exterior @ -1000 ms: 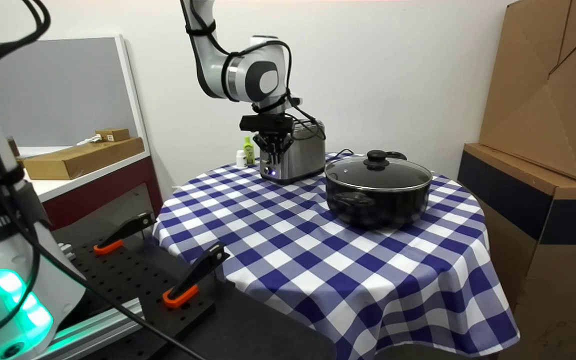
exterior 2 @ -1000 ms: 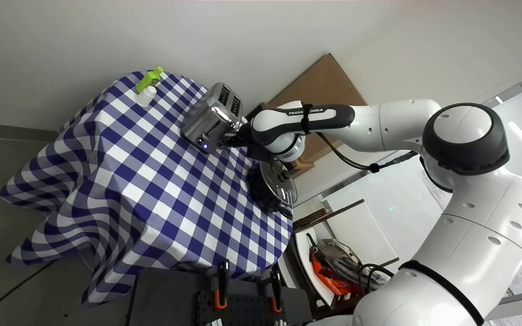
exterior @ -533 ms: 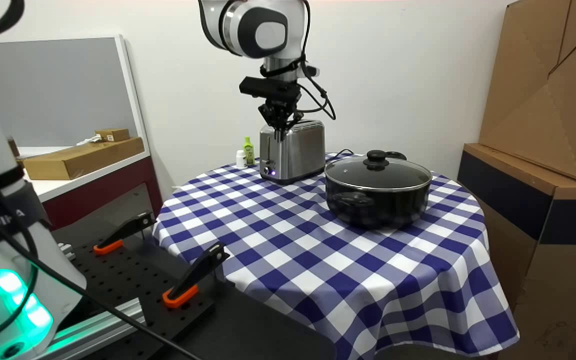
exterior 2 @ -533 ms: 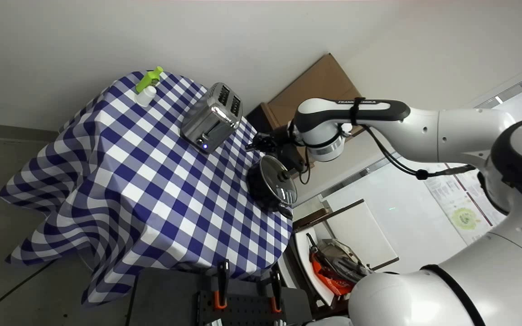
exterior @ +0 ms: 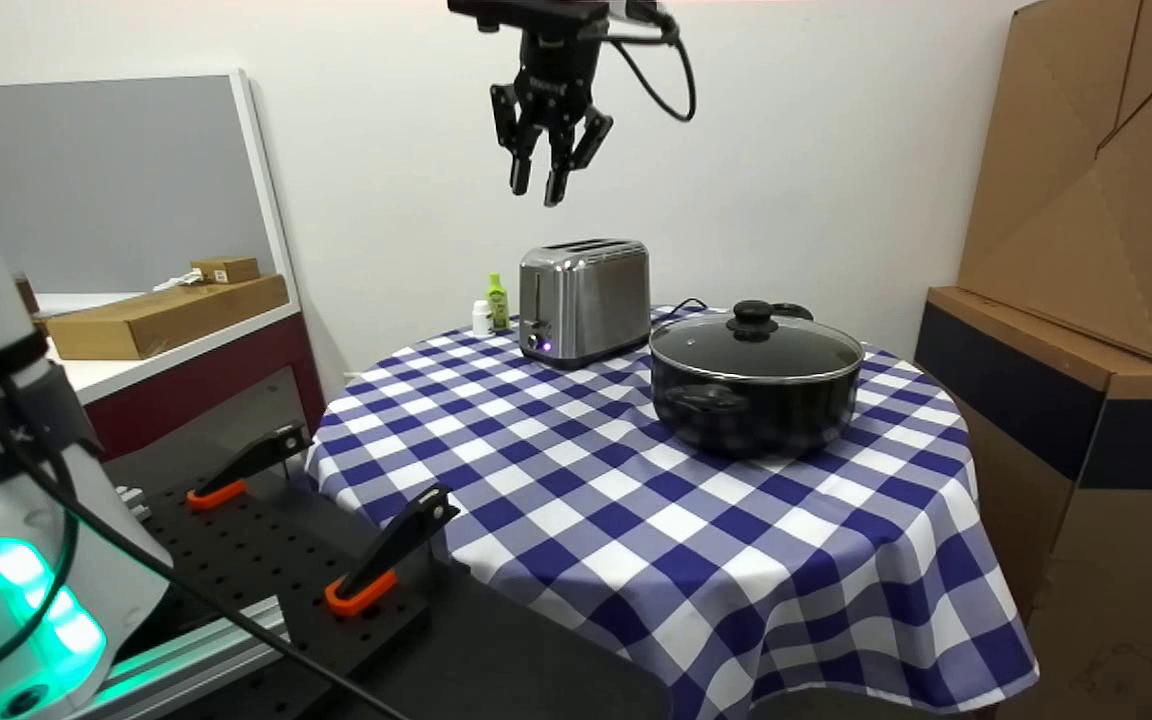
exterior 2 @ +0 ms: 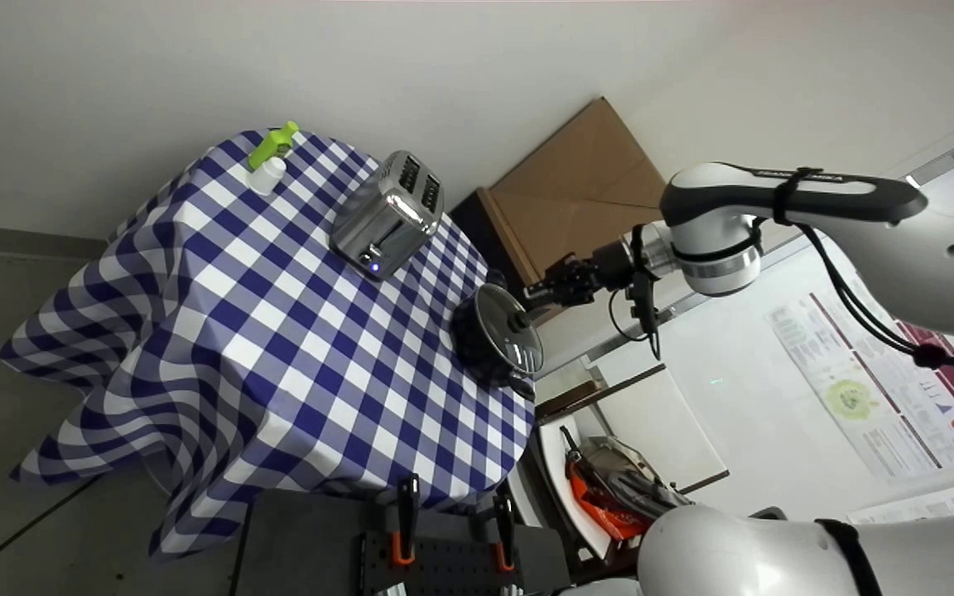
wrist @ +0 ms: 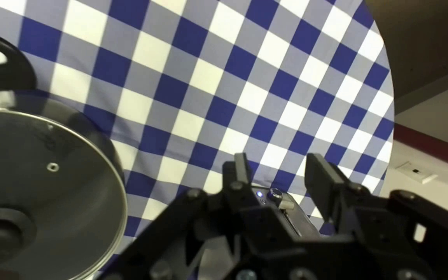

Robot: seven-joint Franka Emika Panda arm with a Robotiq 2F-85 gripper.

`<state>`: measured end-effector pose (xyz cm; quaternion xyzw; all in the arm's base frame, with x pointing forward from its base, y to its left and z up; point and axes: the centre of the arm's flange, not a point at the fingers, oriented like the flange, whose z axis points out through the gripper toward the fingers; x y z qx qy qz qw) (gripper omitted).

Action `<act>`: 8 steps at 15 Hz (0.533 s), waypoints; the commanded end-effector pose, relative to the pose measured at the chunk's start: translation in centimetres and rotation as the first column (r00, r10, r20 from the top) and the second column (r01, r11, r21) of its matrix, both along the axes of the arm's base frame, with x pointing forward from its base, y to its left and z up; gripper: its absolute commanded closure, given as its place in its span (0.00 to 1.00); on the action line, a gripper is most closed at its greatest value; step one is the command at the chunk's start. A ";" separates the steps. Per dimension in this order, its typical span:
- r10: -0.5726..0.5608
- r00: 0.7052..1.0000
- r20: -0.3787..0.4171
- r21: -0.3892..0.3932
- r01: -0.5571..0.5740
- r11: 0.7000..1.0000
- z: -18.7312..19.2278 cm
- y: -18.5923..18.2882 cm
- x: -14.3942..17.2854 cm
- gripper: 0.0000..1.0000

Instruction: Push the lever on the silver toaster downwards.

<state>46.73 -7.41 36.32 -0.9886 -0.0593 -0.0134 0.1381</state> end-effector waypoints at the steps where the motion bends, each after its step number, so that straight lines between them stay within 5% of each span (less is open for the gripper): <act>1: 0.016 0.999 -0.043 -0.096 -0.020 0.995 4.1 -2.2 -4.3 0.25; 4: 0.029 0.997 -0.077 -0.175 -0.042 0.984 5.8 -3.0 -6.3 0.04; 8: 0.044 0.996 -0.082 -0.207 -0.060 0.976 7.2 -2.1 -7.3 0.00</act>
